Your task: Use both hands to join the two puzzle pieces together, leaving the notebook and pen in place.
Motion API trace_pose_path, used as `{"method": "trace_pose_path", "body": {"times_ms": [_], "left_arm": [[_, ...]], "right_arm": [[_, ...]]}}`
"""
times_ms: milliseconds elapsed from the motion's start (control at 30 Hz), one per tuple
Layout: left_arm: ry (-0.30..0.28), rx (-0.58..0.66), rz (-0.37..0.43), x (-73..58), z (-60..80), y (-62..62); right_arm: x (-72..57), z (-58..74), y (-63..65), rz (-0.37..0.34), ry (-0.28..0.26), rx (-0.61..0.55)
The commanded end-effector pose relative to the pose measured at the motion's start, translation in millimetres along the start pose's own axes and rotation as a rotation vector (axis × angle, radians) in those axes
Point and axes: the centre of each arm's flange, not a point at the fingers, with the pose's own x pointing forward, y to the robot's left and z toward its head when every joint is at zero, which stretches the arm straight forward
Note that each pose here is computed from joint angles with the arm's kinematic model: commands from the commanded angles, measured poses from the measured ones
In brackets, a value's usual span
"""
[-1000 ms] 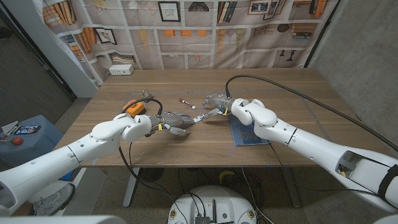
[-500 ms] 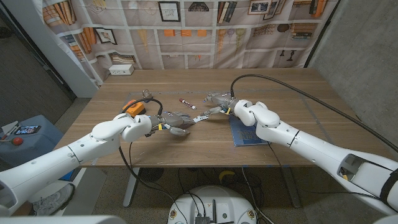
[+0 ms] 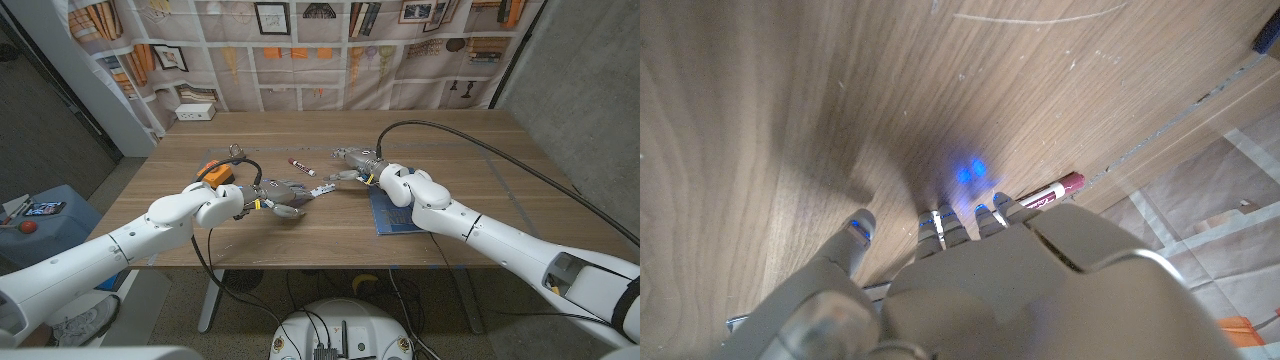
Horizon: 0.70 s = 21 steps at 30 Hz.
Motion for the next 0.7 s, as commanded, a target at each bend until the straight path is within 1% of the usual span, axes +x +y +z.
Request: {"method": "trace_pose_path", "body": {"times_ms": [33,267,700], "left_arm": [[-0.001,0.004,0.009,0.9,0.7,1.2],[0.000,0.004,0.010,1.0,0.5,1.9],[-0.001,0.004,0.011,2.9,1.0,2.3]], "right_arm": [[1.5,0.2,8.9,-0.025,0.033,0.006],[1.7,-0.2,15.3,-0.034,0.063,-0.018],[4.2,-0.2,26.0,-0.064,0.092,-0.018]]}}
